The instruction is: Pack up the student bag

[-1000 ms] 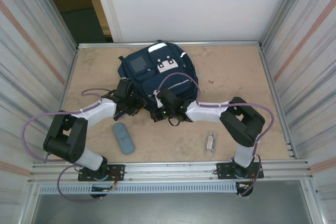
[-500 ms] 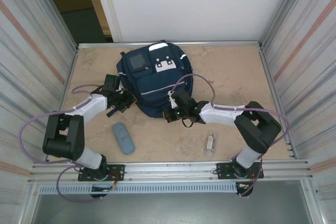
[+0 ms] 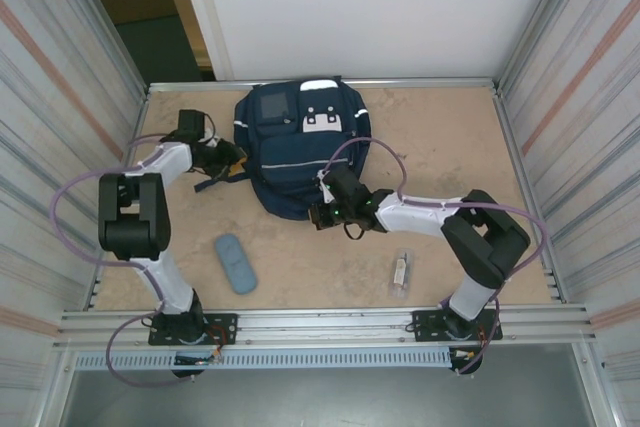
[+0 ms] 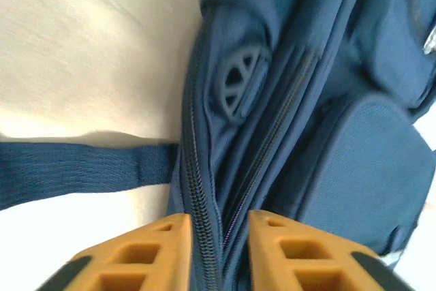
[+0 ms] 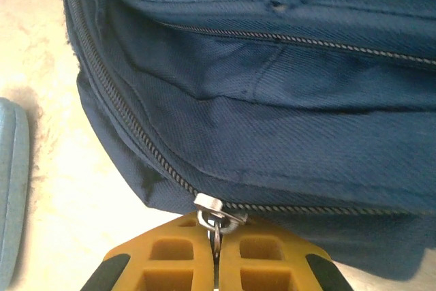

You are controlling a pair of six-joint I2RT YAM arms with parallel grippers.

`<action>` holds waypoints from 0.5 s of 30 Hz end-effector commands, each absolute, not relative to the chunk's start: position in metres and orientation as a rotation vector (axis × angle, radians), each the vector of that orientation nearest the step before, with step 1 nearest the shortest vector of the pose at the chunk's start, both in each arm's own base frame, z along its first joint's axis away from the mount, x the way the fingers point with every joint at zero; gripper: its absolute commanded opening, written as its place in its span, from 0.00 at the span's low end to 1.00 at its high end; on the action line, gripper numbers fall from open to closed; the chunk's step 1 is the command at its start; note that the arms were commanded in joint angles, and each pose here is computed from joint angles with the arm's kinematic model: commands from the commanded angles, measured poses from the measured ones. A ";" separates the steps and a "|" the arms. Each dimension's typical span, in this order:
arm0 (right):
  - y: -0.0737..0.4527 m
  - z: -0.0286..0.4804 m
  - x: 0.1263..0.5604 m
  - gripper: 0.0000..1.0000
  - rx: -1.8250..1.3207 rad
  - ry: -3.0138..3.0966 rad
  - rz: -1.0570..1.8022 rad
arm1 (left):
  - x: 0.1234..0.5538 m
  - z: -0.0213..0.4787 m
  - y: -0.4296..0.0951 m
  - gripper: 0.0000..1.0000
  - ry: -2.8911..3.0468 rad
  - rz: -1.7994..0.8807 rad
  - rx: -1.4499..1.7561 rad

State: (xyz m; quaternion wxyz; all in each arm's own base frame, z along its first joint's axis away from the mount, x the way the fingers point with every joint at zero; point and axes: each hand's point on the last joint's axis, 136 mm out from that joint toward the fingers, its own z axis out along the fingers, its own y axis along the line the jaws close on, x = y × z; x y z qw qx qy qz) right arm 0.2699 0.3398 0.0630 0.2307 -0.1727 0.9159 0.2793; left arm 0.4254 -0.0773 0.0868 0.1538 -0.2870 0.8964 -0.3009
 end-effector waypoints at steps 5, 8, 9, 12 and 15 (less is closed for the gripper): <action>0.390 0.071 0.286 0.00 -0.462 2.498 0.874 | 0.341 0.110 -0.089 0.56 2.575 -0.859 -0.843; 0.406 0.076 0.288 0.00 -0.484 2.459 0.915 | 0.314 0.106 -0.118 0.65 2.586 -0.864 -0.846; 0.411 0.077 0.287 0.00 -0.494 2.453 0.932 | 0.309 0.103 -0.128 0.69 2.578 -0.887 -0.868; 0.418 0.078 0.285 0.00 -0.504 2.449 0.951 | 0.306 0.093 -0.151 0.73 2.539 -0.963 -0.953; 0.423 0.080 0.280 0.00 -0.515 2.420 0.969 | 0.310 0.081 -0.151 0.74 2.557 -0.852 -0.979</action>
